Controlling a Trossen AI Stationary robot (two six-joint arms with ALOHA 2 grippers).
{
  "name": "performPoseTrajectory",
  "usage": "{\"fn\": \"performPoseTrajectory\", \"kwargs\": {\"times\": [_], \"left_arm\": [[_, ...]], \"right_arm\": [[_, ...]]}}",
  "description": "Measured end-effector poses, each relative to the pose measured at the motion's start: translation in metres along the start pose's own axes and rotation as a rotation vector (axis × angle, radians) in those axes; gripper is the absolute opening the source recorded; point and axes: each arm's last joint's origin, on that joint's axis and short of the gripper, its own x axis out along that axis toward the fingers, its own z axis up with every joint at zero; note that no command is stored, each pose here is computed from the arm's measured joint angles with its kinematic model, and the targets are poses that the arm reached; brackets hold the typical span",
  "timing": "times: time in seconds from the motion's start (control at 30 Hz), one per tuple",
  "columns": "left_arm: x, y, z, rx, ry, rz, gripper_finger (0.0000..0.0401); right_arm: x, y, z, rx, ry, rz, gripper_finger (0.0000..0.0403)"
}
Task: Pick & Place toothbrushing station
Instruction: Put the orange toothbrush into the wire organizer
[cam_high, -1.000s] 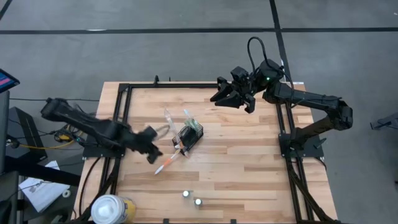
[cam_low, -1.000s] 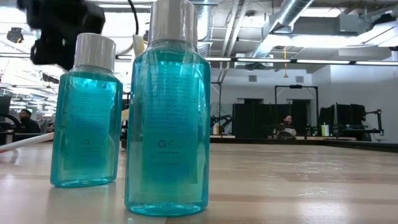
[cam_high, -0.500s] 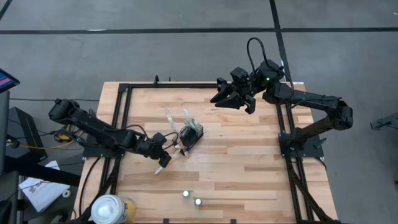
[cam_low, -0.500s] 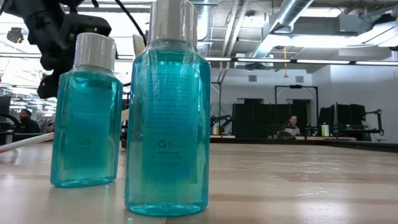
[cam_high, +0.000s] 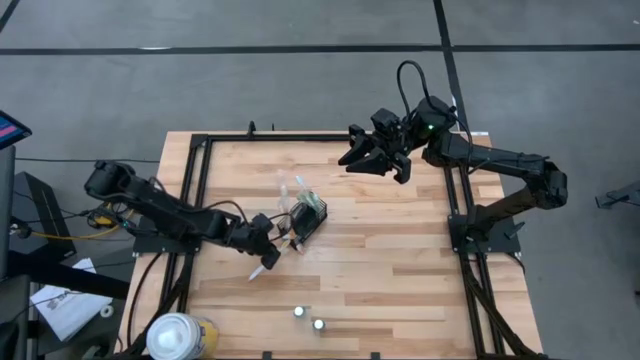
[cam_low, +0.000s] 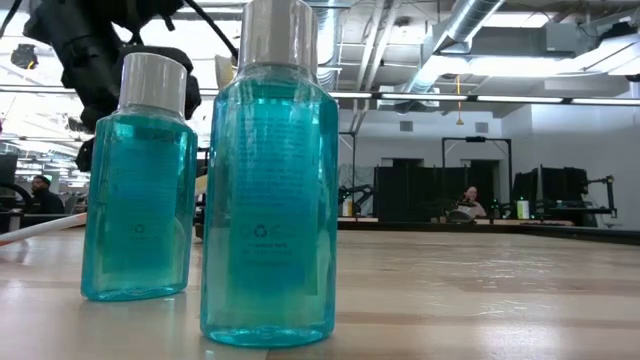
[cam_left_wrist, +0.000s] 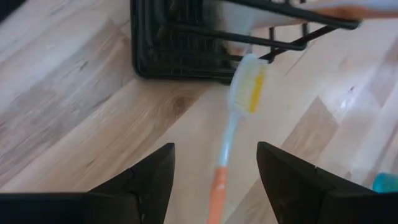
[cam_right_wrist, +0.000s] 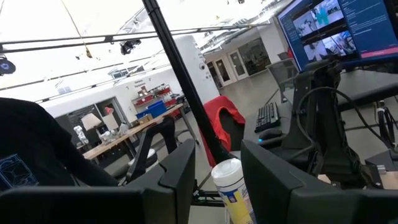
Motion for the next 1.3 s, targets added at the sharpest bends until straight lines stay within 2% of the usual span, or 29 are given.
{"fn": "performPoseTrajectory", "kwargs": {"times": [0.37,0.5,0.6,0.77,0.8,1.13,1.23,1.3], "left_arm": [[0.011,0.003,0.001,0.011,0.043,0.018,0.0218],[0.011,0.003,0.0,0.011,0.059,0.011,0.0198],[0.011,0.002,0.0,0.01,0.083,-0.001,0.0154],[0.011,0.002,-0.001,0.006,0.114,-0.016,0.0028],[0.011,0.002,-0.001,0.003,0.114,-0.016,0.0015],[0.009,-0.002,-0.009,0.009,0.19,-0.051,0.0002],[0.01,0.003,-0.025,-0.008,0.331,-0.079,0.0021],[0.012,0.015,-0.04,-0.04,0.429,-0.043,0.005]], "right_arm": [[0.0,0.0,0.0,-0.002,-0.001,0.001,0.012],[0.0,0.0,0.0,-0.002,-0.002,0.001,0.012],[0.0,0.0,0.0,-0.005,-0.002,0.001,0.012],[0.0,0.0,0.0,-0.007,-0.003,0.001,0.012],[0.0,0.0,0.0,-0.007,-0.003,0.002,0.012],[0.0,0.0,0.0,-0.006,-0.003,0.002,0.012],[0.0,0.0,0.0,-0.005,-0.003,0.001,0.012],[0.0,0.0,0.0,-0.005,-0.003,0.002,0.012]]}}
